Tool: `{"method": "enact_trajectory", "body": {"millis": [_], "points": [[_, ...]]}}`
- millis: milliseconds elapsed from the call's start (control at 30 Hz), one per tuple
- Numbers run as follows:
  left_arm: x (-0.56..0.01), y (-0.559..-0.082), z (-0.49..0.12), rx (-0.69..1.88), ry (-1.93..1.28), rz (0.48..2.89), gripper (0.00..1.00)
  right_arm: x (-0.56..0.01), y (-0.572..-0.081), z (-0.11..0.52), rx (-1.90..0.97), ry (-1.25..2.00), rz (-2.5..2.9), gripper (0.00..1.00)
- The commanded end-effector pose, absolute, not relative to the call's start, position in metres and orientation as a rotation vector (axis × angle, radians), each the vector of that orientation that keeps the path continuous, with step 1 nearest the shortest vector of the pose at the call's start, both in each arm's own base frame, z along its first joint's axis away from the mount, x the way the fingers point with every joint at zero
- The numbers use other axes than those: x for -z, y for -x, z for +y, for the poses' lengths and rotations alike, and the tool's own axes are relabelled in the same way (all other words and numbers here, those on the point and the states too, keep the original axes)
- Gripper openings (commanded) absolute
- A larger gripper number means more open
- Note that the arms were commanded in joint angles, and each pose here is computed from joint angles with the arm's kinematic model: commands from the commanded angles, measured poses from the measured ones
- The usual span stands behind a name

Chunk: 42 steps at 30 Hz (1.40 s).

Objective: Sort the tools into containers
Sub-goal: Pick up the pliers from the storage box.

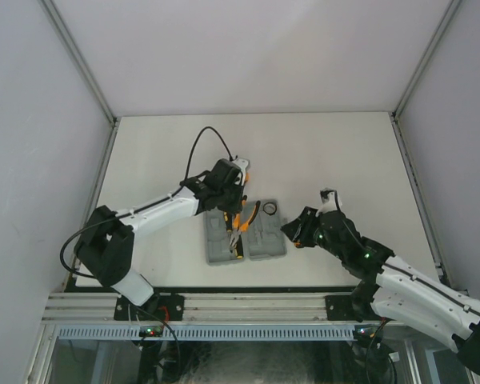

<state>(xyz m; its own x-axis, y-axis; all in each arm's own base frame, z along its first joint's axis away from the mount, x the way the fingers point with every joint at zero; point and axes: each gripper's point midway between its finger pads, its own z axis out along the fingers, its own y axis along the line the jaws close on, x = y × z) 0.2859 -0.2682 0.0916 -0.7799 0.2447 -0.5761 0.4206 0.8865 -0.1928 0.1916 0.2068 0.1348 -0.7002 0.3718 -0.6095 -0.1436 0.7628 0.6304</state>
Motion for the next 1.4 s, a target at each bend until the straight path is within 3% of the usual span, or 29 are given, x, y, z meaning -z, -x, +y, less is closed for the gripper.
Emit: {"method": "enact_trajectory", "body": {"millis": [0, 467, 933, 1167, 1367], "points": [[-0.11, -0.282, -0.27, 0.518, -0.395, 2.454, 0.0, -0.142, -0.196, 0.208, -0.891, -0.21, 2.146, 0.38], [-0.125, -0.256, -0.252, 0.532, -0.173, 2.458, 0.0, -0.136, -0.219, 0.252, -0.898, -0.18, 2.178, 0.33], [-0.139, -0.244, -0.26, 0.532, -0.173, 2.441, 0.0, -0.132, -0.232, 0.323, -0.948, -0.037, 2.253, 0.28], [-0.142, -0.242, -0.26, 0.543, -0.179, 2.43, 0.0, -0.128, -0.229, 0.334, -0.992, -0.014, 2.268, 0.27], [-0.14, -0.243, -0.252, 0.495, -0.158, 2.436, 0.0, -0.129, -0.233, 0.308, -0.857, -0.033, 2.259, 0.3]]}}
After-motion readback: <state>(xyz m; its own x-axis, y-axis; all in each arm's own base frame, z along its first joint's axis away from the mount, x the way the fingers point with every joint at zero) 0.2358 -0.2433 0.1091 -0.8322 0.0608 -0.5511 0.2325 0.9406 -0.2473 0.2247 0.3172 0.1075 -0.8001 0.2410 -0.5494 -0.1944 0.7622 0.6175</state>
